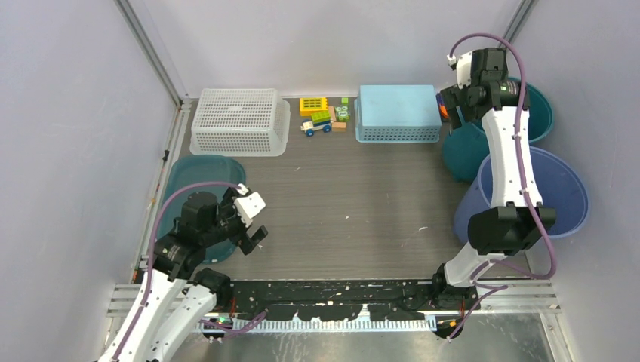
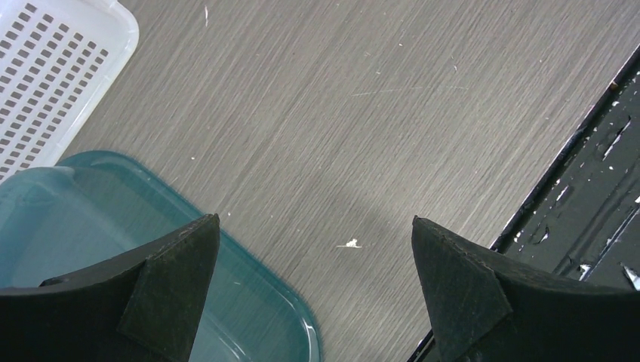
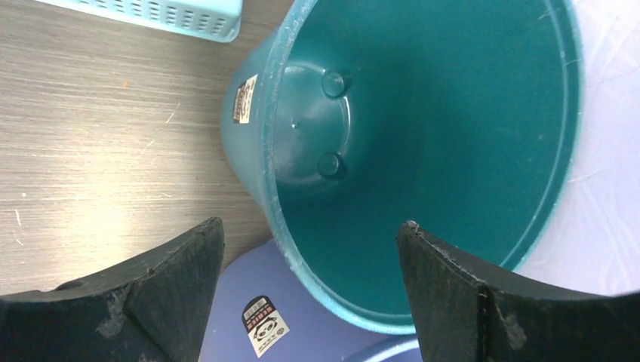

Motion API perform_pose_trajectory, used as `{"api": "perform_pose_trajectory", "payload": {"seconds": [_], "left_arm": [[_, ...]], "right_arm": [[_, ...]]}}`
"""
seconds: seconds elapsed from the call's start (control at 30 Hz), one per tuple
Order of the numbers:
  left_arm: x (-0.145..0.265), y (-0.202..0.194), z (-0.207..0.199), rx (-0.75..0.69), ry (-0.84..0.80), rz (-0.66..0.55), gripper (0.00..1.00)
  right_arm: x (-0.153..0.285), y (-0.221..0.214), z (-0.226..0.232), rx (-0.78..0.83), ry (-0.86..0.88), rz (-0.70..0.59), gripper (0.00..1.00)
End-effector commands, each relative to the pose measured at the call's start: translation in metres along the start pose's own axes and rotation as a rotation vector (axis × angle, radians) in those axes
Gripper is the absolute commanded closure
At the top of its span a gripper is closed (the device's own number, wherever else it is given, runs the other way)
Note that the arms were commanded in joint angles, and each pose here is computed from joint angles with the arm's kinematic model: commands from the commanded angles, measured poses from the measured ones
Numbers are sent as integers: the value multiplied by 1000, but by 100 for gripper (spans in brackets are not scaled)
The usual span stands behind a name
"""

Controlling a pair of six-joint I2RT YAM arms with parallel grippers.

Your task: Turn the large container upside down

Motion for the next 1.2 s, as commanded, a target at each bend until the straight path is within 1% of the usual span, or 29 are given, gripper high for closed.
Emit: {"api": "perform_pose_trajectory", "payload": {"seconds": [0.0, 0.1, 0.17, 0.3, 0.4, 0.47, 0.5, 0.63, 0.73, 0.9, 0.97, 1.0, 1.17], "left_arm": [[0, 0, -3, 1, -5, -28, 0], [0, 0, -3, 0, 0, -31, 0], [0, -1, -3, 0, 1, -31, 0], [-2, -3, -4, 1, 1, -29, 0], [-3, -4, -4, 3, 4, -26, 0], [-3, -5, -4, 3, 7, -26, 0], [-2, -5, -3, 3, 8, -27, 0], [-3, -5, -3, 5, 10, -25, 0], [-3, -5, -3, 5, 11, -26, 0], [-3, -6, -4, 6, 9, -25, 0], [-3, -6, -3, 6, 9, -24, 0], [-3, -6, -3, 6, 10, -25, 0], [-3, -6, -3, 6, 11, -25, 0]], "right_arm": [[-3, 1, -3, -11, 38, 22, 15], [-14, -3, 1, -22, 87, 57, 23], [-21, -6, 5, -23, 115, 80, 28], [-30, -12, 9, -16, 133, 114, 38], [-36, -14, 13, -7, 152, 131, 42], [-38, -15, 14, -3, 157, 137, 48], [-39, -15, 14, 0, 158, 140, 49], [-41, -14, 14, 16, 166, 140, 59], [-40, -12, 13, 24, 163, 131, 70], [-32, -4, 7, 34, 152, 99, 81], [-28, -1, 5, 35, 147, 88, 94], [-25, 1, 4, 34, 145, 81, 98], [-13, 10, -4, 35, 119, 41, 99]]}}
Point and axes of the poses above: each gripper's point midway between its finger pads, its own x axis back along the fingers, its own z axis along the line the jaws close on, y = z × x, the point moved 2 cm from there along x, back along the fingers, and after that the axes turned 9 degrees about -x, right-handed, at the moved point
